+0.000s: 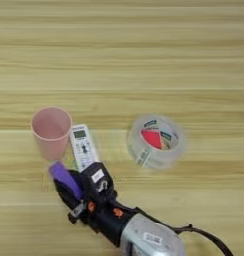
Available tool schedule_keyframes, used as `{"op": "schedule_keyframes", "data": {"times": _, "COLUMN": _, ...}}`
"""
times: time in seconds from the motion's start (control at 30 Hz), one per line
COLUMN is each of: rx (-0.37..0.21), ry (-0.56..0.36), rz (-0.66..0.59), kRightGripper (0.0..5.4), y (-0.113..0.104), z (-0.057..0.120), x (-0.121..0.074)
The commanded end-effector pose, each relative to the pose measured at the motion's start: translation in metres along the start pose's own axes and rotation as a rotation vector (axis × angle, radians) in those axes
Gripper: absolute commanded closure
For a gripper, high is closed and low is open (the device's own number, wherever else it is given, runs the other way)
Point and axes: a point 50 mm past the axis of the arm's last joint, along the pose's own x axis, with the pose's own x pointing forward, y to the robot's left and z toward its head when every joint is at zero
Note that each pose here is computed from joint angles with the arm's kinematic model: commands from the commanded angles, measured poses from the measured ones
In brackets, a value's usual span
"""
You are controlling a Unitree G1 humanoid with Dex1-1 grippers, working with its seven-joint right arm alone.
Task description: Move the objects on the table
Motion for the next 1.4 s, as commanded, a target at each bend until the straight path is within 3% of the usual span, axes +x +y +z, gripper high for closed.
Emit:
{"op": "schedule_keyframes", "data": {"times": 0.03, "rx": -0.045, "ry": -0.066, "rz": -0.021, "kRightGripper": 3.99, "y": 0.007, "z": 0.004, "x": 0.013}}
{"op": "schedule_keyframes", "data": {"times": 0.43, "rx": -0.070, "ry": 0.016, "rz": -0.086, "kRightGripper": 3.99, "y": 0.009, "z": -0.025, "x": 0.032}}
{"op": "schedule_keyframes", "data": {"times": 0.8, "rx": -0.102, "ry": 0.043, "rz": -0.147, "kRightGripper": 3.99, "y": 0.001, "z": -0.036, "x": 0.036}}
{"op": "schedule_keyframes", "data": {"times": 1.4, "rx": -0.105, "ry": 0.057, "rz": -0.159, "kRightGripper": 3.99, "y": 0.000, "z": -0.042, "x": 0.038}}
